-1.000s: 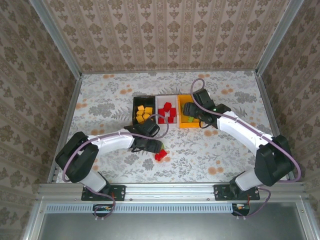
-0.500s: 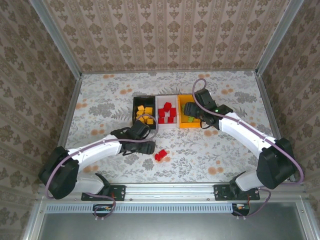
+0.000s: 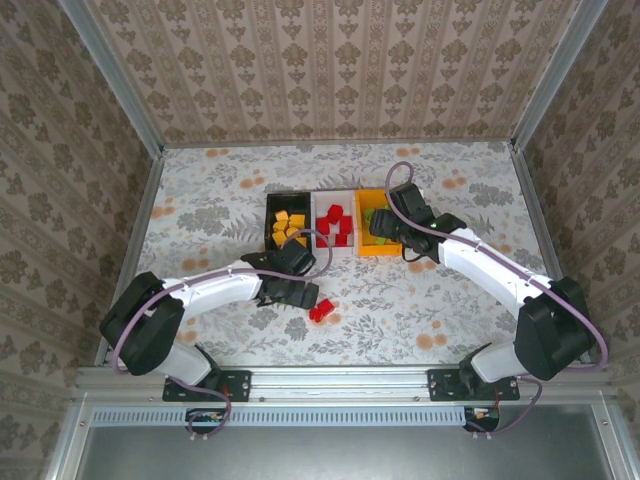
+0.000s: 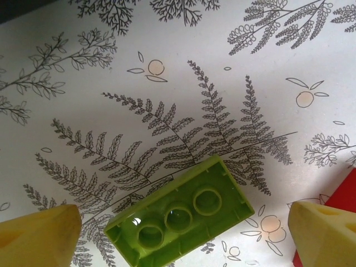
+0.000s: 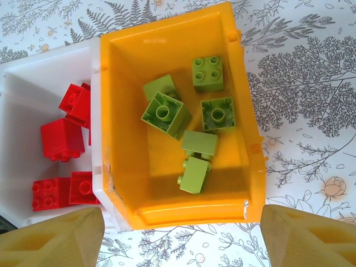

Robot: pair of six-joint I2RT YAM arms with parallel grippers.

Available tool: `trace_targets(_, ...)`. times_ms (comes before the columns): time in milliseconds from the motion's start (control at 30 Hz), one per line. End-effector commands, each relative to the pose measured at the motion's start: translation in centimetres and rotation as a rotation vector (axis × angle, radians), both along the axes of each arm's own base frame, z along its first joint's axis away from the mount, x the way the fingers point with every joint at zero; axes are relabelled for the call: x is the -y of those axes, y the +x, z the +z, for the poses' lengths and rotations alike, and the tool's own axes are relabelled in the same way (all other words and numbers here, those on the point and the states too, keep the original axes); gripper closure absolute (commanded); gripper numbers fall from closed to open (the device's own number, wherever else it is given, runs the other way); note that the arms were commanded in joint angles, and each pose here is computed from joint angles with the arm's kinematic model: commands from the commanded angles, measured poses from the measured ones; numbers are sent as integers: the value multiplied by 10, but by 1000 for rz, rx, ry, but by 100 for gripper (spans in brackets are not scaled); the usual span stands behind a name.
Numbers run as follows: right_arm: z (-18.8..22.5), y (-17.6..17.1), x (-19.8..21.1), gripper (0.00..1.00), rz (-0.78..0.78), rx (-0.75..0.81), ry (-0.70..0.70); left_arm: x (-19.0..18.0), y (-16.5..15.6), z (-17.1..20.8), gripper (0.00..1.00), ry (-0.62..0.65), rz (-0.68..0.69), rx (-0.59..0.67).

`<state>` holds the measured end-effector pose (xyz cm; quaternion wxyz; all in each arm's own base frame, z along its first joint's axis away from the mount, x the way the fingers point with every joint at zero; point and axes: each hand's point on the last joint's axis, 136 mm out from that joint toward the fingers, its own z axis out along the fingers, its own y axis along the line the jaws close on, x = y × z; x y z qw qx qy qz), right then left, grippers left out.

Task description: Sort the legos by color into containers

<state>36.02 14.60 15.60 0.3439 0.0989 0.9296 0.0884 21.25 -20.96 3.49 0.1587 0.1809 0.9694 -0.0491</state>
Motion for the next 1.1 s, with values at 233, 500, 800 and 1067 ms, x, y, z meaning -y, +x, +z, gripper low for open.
trace_targets(233, 20, -4, 6, 24, -24, 57, 13, -14, -7, -23, 2, 77, 22, -48)
trace_targets(500, 20, -4, 7, 24, -30, 56, 12, -7, -10, -36, 18, 63, 3, -77)
trace_targets(800, 19, -4, 7, 24, -33, 56, 13, -7, -13, -31, 28, 48, 4, -74)
trace_targets(1067, 18, -4, 7, 24, -36, 56, 14, -8, -12, -22, 35, 39, 8, -54)
